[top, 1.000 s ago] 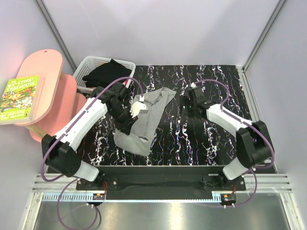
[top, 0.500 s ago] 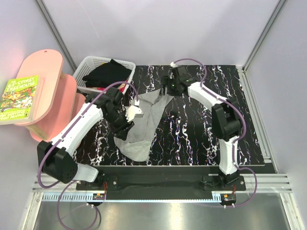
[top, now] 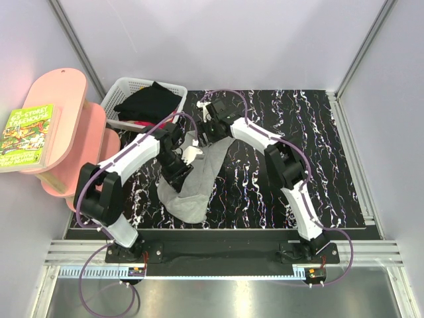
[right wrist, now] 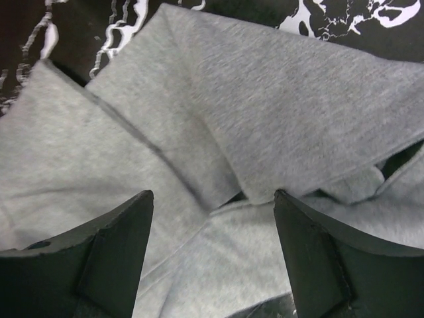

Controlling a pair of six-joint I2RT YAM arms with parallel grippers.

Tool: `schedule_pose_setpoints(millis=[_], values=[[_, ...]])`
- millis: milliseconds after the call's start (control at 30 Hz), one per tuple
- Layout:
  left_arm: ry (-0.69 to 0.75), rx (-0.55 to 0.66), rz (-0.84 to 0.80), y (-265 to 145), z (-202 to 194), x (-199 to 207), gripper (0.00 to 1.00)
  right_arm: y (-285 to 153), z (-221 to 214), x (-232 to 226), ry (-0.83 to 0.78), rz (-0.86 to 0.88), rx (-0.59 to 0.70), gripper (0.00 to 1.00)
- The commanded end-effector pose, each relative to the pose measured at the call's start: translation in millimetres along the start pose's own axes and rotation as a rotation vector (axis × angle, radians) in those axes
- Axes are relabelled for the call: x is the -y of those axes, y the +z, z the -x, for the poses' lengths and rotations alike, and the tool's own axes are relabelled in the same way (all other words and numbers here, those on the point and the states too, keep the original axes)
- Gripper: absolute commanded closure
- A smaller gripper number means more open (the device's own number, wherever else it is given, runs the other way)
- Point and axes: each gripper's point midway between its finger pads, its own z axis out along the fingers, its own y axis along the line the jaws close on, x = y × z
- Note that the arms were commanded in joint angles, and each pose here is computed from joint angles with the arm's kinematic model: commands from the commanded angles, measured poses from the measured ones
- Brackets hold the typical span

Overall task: Fold and stack the t-shirts
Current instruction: Flatten out the tshirt

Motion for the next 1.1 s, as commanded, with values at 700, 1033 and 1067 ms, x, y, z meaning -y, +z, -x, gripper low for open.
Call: schedule_pose_setpoints(millis=[700, 1033, 1067], values=[[0.159, -0.016, -0.188, -17.1, -12.2, 63.9, 0.53, -27.8, 50.1, 62.1, -0.045, -0.268, 0.084, 1.0], [0.145, -0.092, -0.126, 15.7, -23.5, 35.1, 0.54, -98.0, 35.5, 136.9, 0.12, -0.435, 0.081, 1.0], [0.137, -0.103, -0.136, 18.9, -23.4, 34.1, 0.77, -103.9, 32.2, 147.1, 0.142, -0.472, 0.082, 1.0]])
